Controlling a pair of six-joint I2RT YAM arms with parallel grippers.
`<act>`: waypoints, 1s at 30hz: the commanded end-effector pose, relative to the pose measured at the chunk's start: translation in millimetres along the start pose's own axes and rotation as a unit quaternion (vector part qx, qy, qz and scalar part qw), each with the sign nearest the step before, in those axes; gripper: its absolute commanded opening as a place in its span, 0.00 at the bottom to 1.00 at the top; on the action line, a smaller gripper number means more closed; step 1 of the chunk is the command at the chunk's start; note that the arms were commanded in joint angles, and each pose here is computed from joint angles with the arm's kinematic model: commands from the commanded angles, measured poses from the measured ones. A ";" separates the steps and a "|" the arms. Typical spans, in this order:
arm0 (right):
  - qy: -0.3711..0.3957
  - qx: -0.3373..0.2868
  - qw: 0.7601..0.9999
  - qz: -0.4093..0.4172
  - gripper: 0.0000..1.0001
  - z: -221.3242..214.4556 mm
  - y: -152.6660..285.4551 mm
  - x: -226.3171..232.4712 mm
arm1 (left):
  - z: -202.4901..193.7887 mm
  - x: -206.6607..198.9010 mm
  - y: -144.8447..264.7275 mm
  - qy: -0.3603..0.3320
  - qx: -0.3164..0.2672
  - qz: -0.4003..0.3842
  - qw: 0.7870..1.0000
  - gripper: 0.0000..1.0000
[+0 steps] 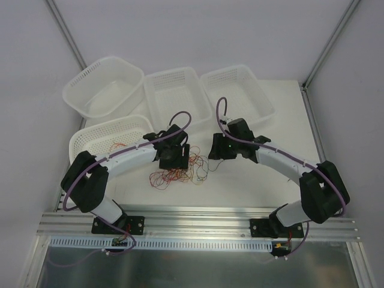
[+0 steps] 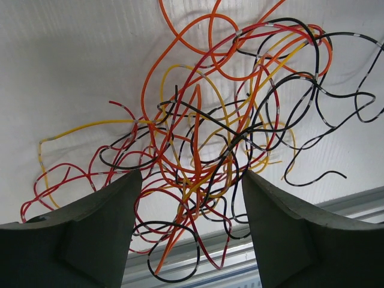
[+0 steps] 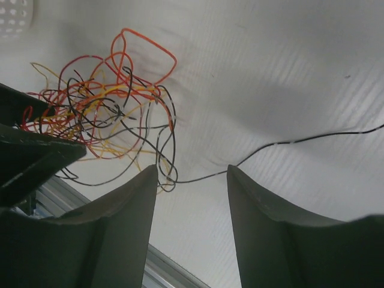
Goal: Untangle the cables
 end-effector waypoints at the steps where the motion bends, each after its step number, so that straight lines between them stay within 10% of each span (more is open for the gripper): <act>1: -0.045 -0.066 0.996 0.042 0.52 36.0 -6.4 20.2 | -0.6 -7.0 -5.1 0.005 -0.009 -0.005 1.000 0.67; 24: -0.062 -0.011 0.996 0.060 0.12 15.5 -44.1 23.5 | -8.8 5.9 -12.3 0.004 -0.011 0.012 1.000 0.65; 30: -0.027 -0.054 0.996 0.065 0.01 38.0 -1.6 34.1 | -13.6 19.1 -17.2 0.016 -0.009 0.034 0.999 0.50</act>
Point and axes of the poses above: each gripper's point midway between its finger pads, its own y axis back along the fingers, its own x axis along the line the jaws close on, z = x × y, the point moved 2 cm from there along y, back along the fingers, and after that the axes turned 6 degrees about y, right-handed, at the moved point
